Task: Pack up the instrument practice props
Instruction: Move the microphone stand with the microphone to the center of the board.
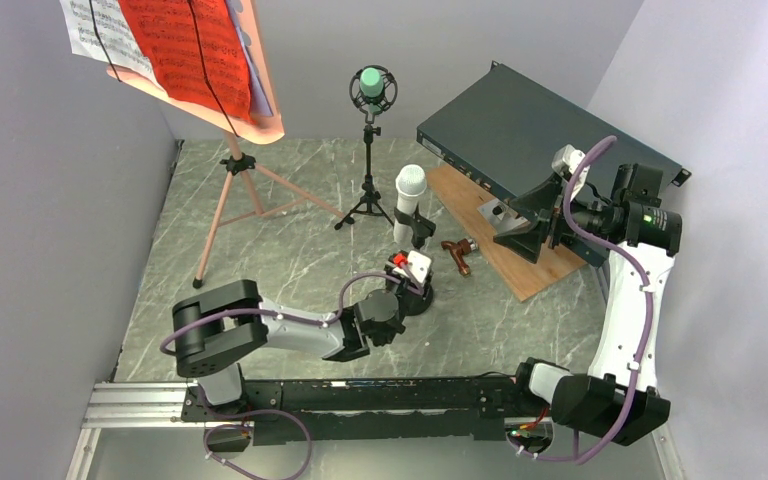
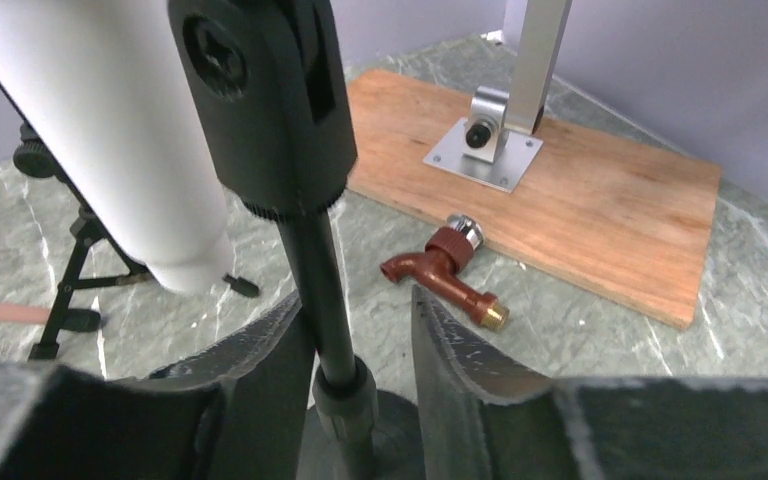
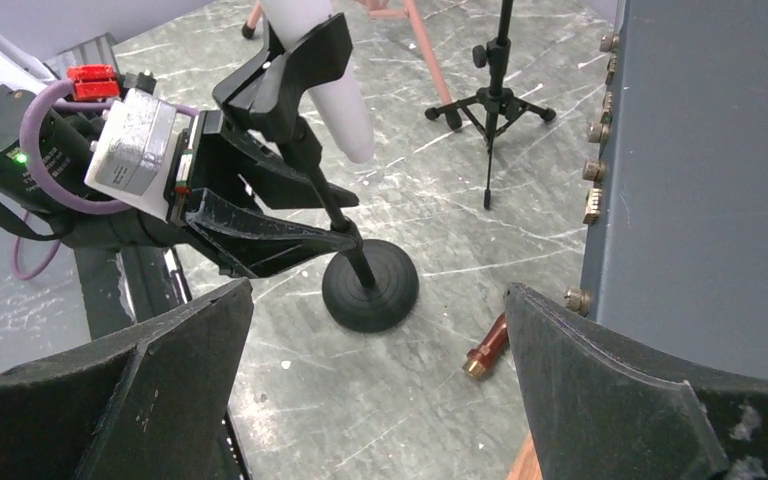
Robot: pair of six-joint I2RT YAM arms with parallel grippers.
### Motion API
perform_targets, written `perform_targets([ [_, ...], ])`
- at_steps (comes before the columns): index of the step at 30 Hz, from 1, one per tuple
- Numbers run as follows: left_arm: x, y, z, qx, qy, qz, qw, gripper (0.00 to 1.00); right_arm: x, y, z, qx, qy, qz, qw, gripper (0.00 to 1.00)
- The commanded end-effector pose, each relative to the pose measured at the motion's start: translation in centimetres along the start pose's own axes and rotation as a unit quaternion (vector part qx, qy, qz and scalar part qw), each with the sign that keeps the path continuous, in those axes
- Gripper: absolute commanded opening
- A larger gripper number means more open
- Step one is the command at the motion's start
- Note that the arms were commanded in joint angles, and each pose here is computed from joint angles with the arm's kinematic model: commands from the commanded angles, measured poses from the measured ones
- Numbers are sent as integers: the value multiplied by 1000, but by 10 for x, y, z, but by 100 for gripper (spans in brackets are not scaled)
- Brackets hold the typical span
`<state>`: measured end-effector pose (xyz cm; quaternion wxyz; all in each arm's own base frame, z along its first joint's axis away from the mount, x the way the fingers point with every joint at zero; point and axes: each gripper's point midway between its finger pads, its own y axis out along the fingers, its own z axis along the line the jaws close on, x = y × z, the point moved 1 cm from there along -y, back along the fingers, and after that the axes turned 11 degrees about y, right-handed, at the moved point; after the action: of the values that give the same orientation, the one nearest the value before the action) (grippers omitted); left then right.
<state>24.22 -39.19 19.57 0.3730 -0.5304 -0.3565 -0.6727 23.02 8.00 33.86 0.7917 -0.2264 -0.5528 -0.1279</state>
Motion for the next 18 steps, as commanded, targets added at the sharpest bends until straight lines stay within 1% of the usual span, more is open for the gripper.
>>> perform_targets([
  [1,13,-12,8,8,-52,4,999,47,4,1,1,0,-29,-4,1000,100],
  [5,7,-26,4,-32,-63,37,997,56,1,5,3,4,-34,5,999,100],
  [8,4,-43,-3,-91,-63,62,992,67,-5,12,6,12,-42,23,999,100],
  [10,4,-58,-11,-150,-55,75,984,73,-11,18,11,23,-50,39,998,100],
  [13,7,-85,-17,-231,-33,100,967,86,-19,28,21,51,-73,58,994,100],
  [15,4,-102,-14,-268,-12,120,956,92,-24,35,31,77,-90,69,991,100],
  [16,6,-108,-10,-279,-3,123,952,94,-27,39,34,85,-96,75,989,100],
  [18,13,-116,4,-287,7,123,950,97,-31,45,37,100,-107,83,986,100],
])
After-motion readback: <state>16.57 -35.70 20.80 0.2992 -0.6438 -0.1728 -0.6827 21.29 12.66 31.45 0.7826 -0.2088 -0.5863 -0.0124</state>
